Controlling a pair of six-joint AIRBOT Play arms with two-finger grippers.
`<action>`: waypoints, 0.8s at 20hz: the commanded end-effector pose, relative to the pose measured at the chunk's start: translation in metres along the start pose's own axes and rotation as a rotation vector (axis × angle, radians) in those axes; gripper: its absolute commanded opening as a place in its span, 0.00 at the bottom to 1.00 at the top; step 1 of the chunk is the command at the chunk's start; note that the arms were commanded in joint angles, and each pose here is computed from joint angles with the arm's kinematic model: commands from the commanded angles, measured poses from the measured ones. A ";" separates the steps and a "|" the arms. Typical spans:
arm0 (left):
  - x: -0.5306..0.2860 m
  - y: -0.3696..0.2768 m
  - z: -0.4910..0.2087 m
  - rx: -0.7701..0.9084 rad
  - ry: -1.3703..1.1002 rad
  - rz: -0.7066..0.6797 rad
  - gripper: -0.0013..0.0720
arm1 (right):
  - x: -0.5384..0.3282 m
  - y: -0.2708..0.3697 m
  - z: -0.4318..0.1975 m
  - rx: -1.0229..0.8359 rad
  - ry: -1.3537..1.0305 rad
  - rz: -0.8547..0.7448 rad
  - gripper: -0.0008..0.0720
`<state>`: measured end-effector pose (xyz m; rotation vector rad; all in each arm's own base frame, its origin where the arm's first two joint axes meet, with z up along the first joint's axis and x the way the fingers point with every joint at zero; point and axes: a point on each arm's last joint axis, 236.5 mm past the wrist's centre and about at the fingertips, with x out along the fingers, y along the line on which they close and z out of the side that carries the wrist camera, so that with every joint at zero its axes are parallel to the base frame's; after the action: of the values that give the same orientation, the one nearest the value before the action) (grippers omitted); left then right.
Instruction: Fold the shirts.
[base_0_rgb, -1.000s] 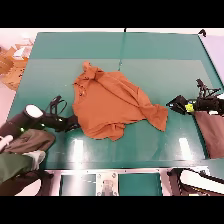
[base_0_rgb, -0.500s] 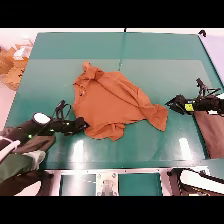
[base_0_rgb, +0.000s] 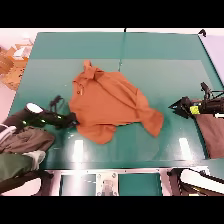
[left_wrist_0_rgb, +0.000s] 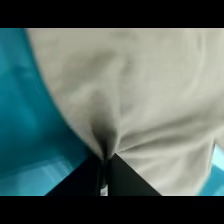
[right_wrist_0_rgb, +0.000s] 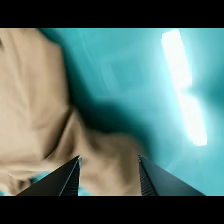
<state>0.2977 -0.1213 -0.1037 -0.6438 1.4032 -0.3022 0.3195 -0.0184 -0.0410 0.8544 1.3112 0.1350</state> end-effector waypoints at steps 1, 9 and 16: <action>-0.037 0.016 0.035 0.000 -0.058 0.003 0.05 | 0.005 -0.008 -0.043 0.064 0.147 -0.016 0.60; -0.038 0.015 0.039 0.033 -0.068 0.007 0.05 | 0.058 0.010 -0.162 -0.002 0.359 -0.052 0.62; -0.038 0.011 0.029 0.034 -0.027 -0.008 0.05 | 0.118 0.038 -0.193 -0.069 0.349 -0.068 0.69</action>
<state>0.3216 -0.0822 -0.0795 -0.6203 1.3513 -0.3092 0.1949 0.1424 -0.0990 0.7677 1.6760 0.3018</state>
